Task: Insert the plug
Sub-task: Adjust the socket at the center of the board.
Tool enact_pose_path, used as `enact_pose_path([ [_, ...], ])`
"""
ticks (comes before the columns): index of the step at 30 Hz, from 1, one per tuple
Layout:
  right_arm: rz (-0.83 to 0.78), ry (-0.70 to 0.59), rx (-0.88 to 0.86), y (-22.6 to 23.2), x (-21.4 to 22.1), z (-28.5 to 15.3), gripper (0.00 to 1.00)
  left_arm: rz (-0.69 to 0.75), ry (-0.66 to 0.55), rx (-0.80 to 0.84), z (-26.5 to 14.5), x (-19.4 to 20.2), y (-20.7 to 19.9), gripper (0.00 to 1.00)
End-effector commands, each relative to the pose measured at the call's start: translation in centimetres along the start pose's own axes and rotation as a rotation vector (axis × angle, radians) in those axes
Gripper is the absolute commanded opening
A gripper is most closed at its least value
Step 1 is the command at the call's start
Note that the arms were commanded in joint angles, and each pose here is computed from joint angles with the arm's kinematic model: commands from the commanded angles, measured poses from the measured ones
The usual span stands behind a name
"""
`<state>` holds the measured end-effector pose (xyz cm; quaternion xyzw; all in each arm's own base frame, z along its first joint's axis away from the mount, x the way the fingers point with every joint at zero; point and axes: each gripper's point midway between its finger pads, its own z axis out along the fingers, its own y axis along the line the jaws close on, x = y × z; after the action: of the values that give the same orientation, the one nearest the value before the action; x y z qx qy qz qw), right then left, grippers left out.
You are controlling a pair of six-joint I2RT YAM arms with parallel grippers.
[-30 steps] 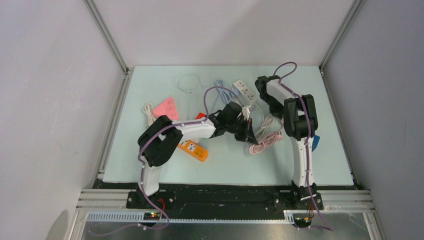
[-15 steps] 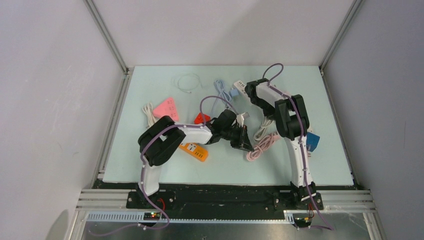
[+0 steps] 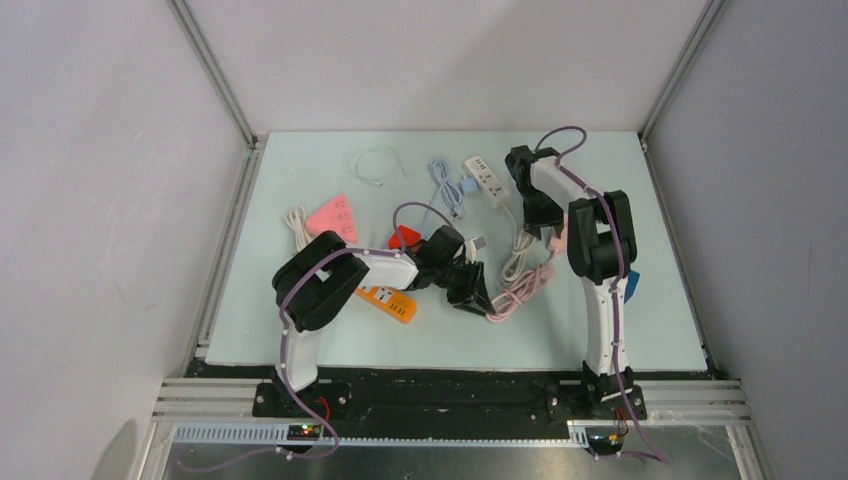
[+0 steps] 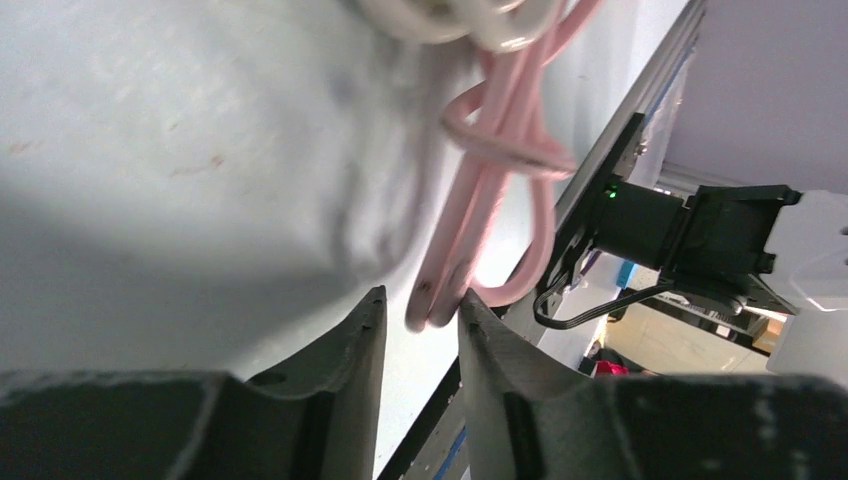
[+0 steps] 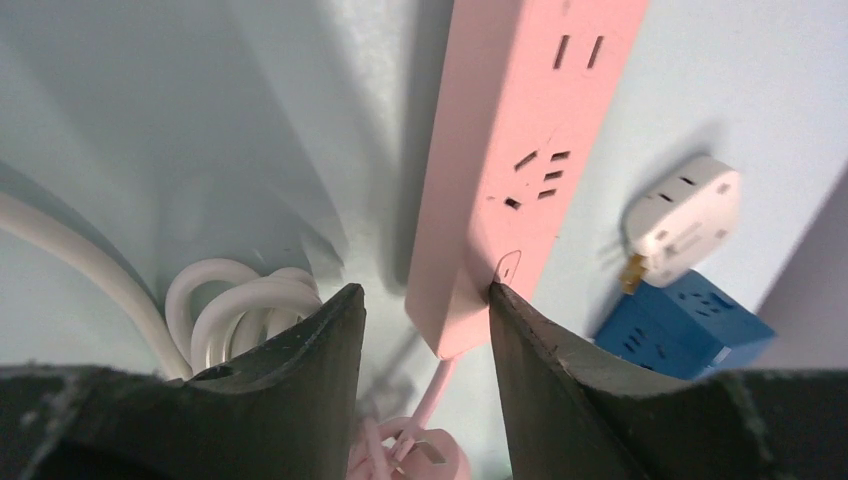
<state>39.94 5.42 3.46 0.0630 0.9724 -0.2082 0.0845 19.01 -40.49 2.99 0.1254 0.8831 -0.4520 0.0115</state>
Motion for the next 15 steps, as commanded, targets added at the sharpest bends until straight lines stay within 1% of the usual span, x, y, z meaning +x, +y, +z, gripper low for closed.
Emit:
enact_pose_path([
  [1,0.089,0.004,-0.241,4.1,-0.6,-0.2,0.54,-0.005,0.030,-0.039,-0.9,1.0,0.5,0.40],
  [4,0.141,0.029,-0.308,4.3,-0.7,-0.3,0.54,0.002,0.029,-0.078,-1.5,1.0,0.8,0.43],
  [8,0.211,0.000,-0.355,3.2,-1.9,-1.9,0.54,0.061,-0.002,-0.081,-2.7,0.1,-0.5,0.46],
  [9,0.229,-0.025,-0.371,2.6,-2.5,-3.0,0.54,0.074,-0.005,-0.077,-3.0,0.0,-0.9,0.47],
  [11,0.279,-0.059,-0.399,1.3,-3.3,-4.6,0.55,0.137,-0.032,-0.051,-4.1,-0.8,-2.7,0.50],
  [14,0.379,-0.121,-0.443,-2.0,-4.3,-7.6,0.60,0.269,-0.085,-0.045,-6.3,-1.8,-4.8,0.54],
  [15,0.412,-0.115,-0.454,-3.0,-4.1,-7.6,0.63,0.296,-0.104,-0.042,-7.1,-2.1,-5.7,0.55],
])
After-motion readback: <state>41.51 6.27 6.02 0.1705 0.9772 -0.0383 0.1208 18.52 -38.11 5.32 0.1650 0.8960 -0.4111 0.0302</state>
